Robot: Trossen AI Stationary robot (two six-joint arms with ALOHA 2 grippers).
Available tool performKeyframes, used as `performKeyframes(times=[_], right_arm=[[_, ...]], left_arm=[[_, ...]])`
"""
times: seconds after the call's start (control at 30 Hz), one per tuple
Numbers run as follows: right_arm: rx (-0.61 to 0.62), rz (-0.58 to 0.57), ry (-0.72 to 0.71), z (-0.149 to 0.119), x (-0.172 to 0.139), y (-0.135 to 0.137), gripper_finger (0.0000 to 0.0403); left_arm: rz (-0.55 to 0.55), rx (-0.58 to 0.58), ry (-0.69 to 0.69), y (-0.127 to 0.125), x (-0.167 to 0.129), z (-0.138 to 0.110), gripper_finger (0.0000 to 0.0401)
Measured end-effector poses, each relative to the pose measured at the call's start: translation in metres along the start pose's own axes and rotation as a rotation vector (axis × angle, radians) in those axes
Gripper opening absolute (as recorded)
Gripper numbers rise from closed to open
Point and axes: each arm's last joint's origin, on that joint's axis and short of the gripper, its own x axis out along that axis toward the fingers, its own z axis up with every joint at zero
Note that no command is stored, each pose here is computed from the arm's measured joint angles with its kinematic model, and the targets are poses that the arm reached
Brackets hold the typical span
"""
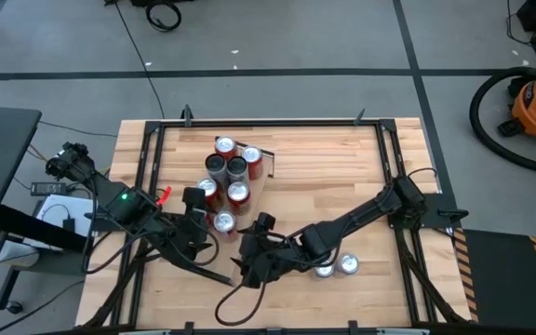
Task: Place canned beverage on shelf
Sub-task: Put the red soda can on the shelf
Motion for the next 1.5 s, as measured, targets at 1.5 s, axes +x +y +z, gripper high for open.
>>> performKeyframes(times=[1.5], right_arm=[[0.002,-0.022,0.054,-0.001,0.008,-0.013,0.0346]], left_arm=[[-0.055,0.037,-0.046,-0.005,-0.004,0.003,0.04]])
